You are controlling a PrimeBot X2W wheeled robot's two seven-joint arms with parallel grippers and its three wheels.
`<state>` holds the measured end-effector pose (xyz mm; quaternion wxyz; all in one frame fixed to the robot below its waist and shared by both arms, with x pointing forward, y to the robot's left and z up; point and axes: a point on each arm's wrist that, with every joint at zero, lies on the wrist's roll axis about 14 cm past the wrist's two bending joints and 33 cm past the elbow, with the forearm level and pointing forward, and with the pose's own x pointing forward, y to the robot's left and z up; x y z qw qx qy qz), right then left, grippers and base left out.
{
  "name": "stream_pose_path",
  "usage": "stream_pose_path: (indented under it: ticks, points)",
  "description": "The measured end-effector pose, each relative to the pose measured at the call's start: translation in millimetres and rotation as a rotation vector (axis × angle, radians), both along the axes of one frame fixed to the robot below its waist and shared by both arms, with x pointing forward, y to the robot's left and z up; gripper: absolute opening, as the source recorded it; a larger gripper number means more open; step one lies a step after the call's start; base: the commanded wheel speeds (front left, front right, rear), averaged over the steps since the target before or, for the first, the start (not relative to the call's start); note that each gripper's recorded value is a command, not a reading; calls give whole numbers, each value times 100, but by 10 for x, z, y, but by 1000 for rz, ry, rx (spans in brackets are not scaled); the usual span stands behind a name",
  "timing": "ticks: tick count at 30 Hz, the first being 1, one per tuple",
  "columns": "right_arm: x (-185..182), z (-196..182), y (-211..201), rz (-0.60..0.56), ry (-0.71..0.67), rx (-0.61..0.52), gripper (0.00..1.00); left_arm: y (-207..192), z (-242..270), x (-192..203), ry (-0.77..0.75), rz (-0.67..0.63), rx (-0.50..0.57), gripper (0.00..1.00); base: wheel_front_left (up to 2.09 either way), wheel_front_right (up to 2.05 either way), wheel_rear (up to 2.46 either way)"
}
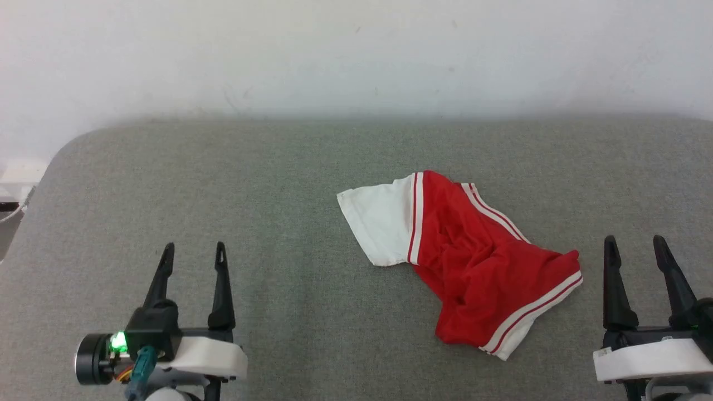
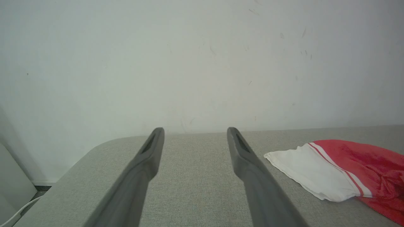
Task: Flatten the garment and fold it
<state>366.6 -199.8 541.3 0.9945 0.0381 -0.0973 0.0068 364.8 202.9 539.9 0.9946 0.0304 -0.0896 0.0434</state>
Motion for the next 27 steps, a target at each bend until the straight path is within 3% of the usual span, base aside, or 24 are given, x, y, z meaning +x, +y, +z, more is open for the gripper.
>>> stream_pose_path:
  ticks: [5,11,21,27]
  points:
    - [19,-39,-8,-3,12,-6,100,-96,155,209,-42,-64,22,100,0,0,0]
    - [110,-31,3,-1,8,-7,100,-365,461,887,-79,-231,112,100,0,0,0]
    - [227,-65,-100,-32,16,-10,100,-949,210,1699,225,-414,255,100,0,0,0]
    - [302,-132,-198,-61,34,-12,100,-1360,-443,1799,629,-548,271,100,0,0,0]
